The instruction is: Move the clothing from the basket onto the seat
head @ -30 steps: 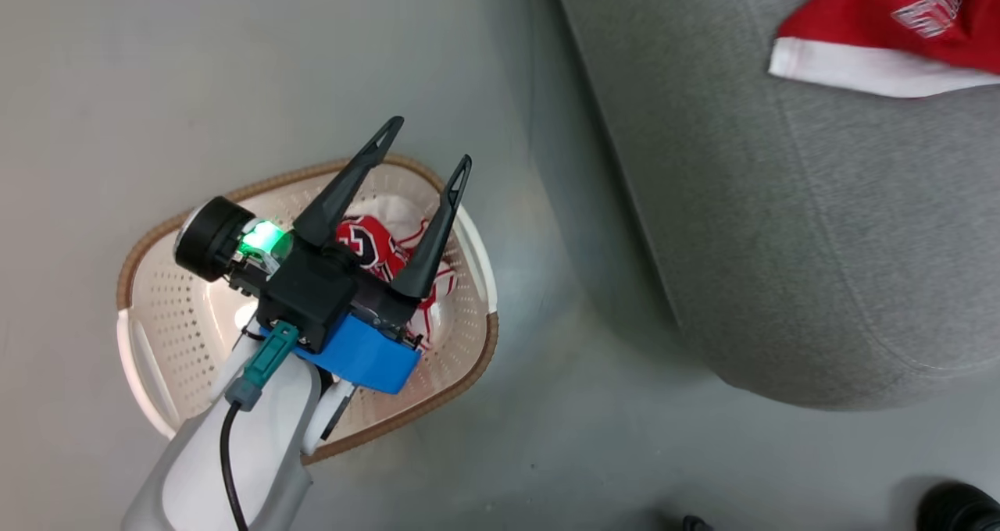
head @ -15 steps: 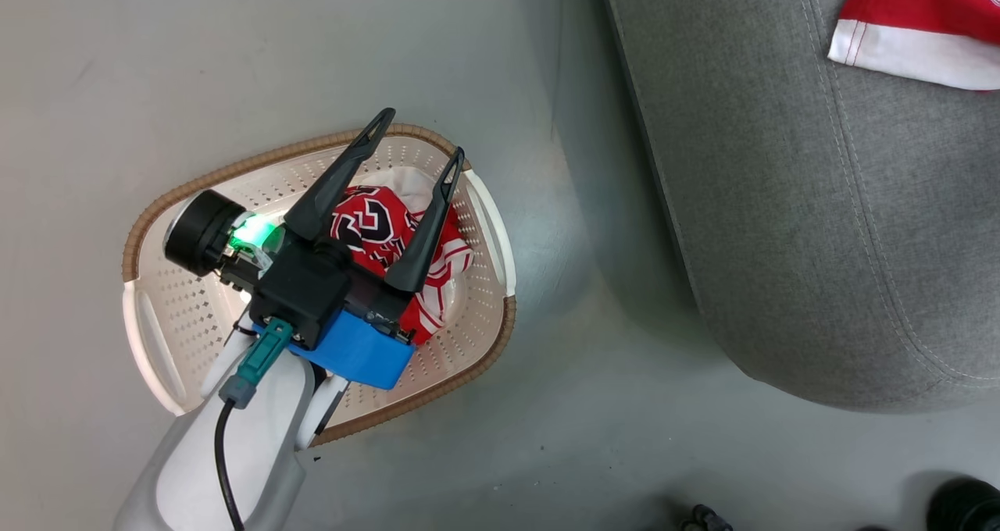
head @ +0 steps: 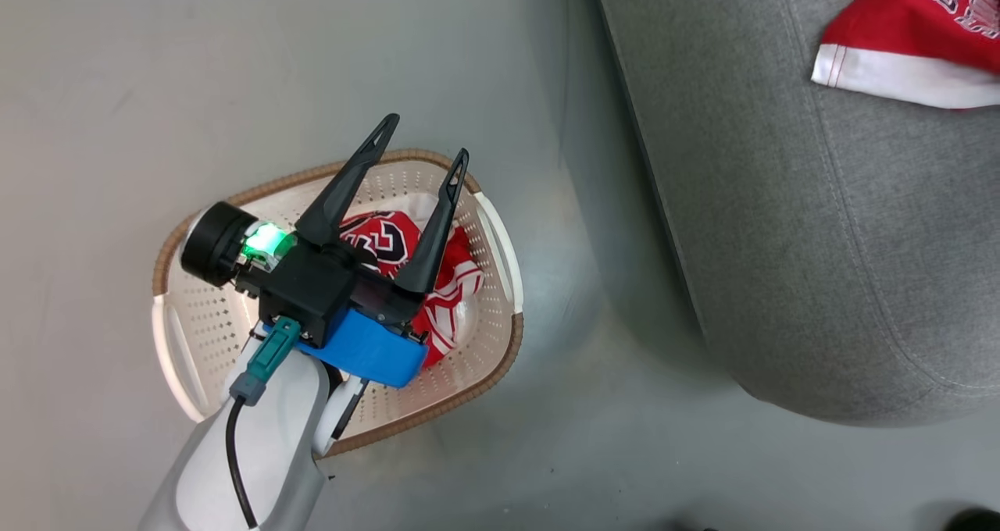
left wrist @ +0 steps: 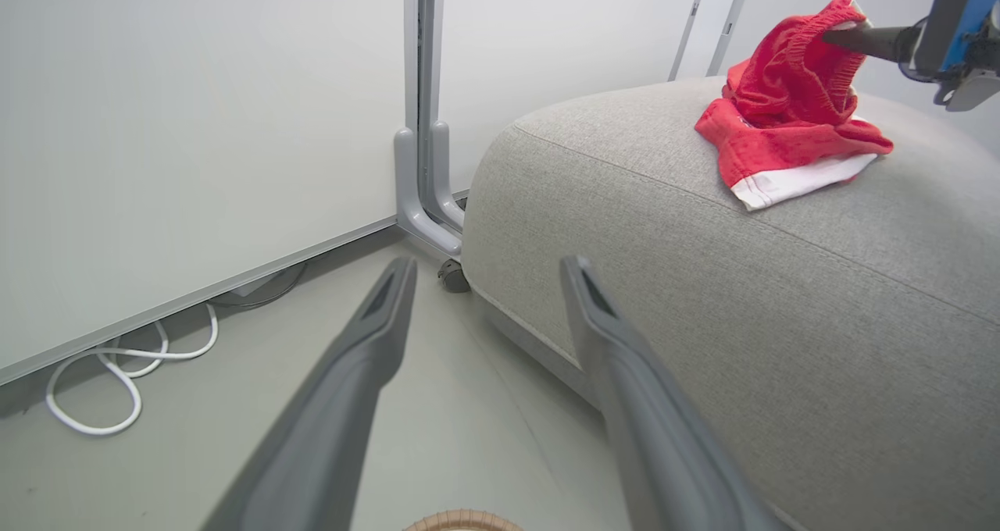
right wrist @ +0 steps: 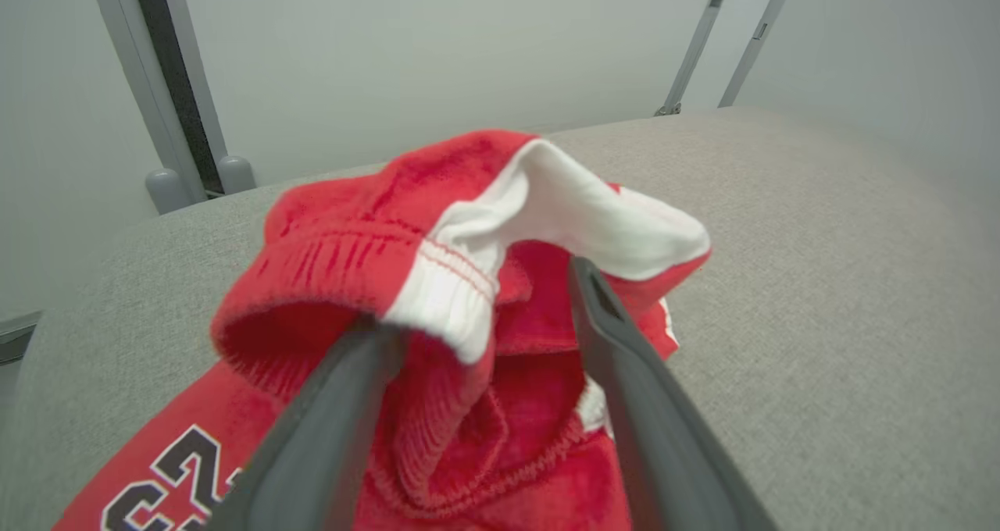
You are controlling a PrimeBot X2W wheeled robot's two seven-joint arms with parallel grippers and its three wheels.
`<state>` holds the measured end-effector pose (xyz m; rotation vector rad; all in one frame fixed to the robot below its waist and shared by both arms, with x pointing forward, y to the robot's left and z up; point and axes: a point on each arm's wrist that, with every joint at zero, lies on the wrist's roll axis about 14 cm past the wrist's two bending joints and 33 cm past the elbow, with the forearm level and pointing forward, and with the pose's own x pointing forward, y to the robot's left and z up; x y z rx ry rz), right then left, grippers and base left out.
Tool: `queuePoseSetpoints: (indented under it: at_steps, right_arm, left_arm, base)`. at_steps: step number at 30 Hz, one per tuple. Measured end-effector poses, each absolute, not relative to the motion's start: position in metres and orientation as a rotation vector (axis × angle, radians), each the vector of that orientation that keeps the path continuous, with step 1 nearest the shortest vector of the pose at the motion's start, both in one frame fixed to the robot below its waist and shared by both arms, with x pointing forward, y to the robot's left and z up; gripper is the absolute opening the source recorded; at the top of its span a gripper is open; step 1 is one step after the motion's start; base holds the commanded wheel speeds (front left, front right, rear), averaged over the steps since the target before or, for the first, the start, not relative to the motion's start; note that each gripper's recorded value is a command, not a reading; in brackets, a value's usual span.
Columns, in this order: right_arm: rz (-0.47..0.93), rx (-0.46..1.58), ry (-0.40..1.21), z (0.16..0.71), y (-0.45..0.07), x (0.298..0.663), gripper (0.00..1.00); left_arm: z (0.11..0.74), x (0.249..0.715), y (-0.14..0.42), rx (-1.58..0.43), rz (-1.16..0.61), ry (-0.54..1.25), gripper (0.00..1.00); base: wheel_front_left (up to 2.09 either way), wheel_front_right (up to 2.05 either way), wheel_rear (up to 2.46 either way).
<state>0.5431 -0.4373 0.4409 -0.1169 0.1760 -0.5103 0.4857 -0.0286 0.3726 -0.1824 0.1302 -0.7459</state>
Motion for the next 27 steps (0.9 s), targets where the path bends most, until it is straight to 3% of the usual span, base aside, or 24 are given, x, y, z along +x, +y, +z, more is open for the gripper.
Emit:
queuePoseSetpoints:
  at_steps: [17, 27]
  right_arm:
    - [-0.334, -0.127, 0.14, 0.473, -0.368, 0.485, 1.0]
    - [-0.199, -0.067, -0.02, 0.514, -0.305, 0.436, 1.0]
  left_arm:
    - [0.438, 0.45, 0.008, -0.205, -0.575, 0.09, 1.0]
    - [0.469, 0.402, 0.055, -0.178, -0.427, 0.052, 1.0]
  base:
    - [0.0, 0.0, 0.0]
    - [0.0, 0.0, 0.0]
